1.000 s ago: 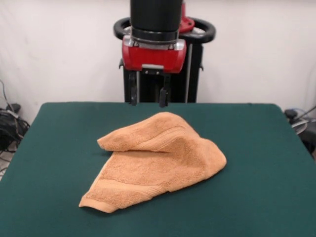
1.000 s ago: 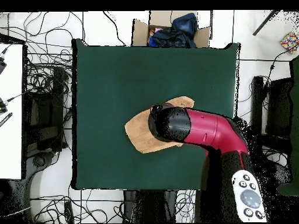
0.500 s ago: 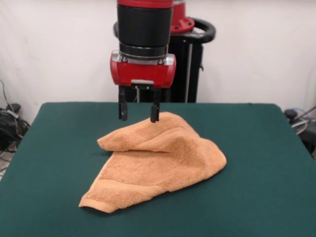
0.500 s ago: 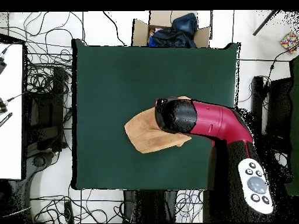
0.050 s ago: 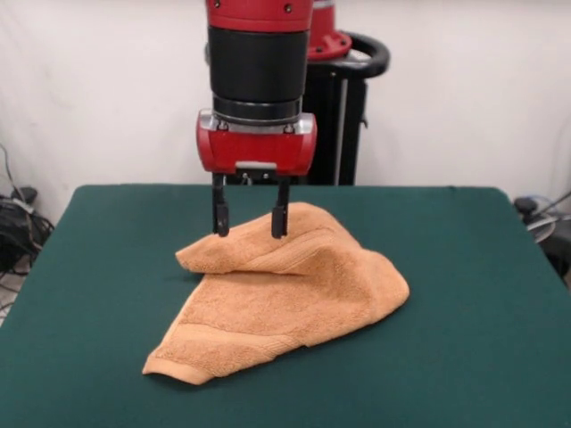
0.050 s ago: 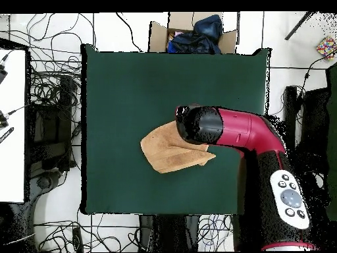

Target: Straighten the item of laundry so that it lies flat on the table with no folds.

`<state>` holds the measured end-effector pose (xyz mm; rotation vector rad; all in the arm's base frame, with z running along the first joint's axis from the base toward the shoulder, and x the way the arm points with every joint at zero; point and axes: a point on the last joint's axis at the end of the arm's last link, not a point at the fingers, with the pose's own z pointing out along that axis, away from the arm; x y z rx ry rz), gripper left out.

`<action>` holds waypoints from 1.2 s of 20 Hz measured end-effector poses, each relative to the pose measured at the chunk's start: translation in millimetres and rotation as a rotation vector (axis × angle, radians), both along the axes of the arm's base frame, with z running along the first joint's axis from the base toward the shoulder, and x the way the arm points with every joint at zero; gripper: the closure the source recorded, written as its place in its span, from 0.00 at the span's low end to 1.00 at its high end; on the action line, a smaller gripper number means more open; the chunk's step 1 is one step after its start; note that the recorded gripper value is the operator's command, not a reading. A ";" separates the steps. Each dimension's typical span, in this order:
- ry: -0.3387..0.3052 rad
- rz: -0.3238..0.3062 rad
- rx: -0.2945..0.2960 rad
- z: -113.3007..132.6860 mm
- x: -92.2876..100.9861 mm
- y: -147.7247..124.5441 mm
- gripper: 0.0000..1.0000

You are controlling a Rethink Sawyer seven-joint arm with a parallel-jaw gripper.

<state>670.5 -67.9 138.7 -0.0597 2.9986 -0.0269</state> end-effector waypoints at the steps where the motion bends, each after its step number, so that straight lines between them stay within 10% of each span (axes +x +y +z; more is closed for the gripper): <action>1: -0.001 -0.001 0.002 -1.6 1.4 -2.3 0.00; 24: -0.050 0.045 0.024 -66.5 61.6 -14.3 0.00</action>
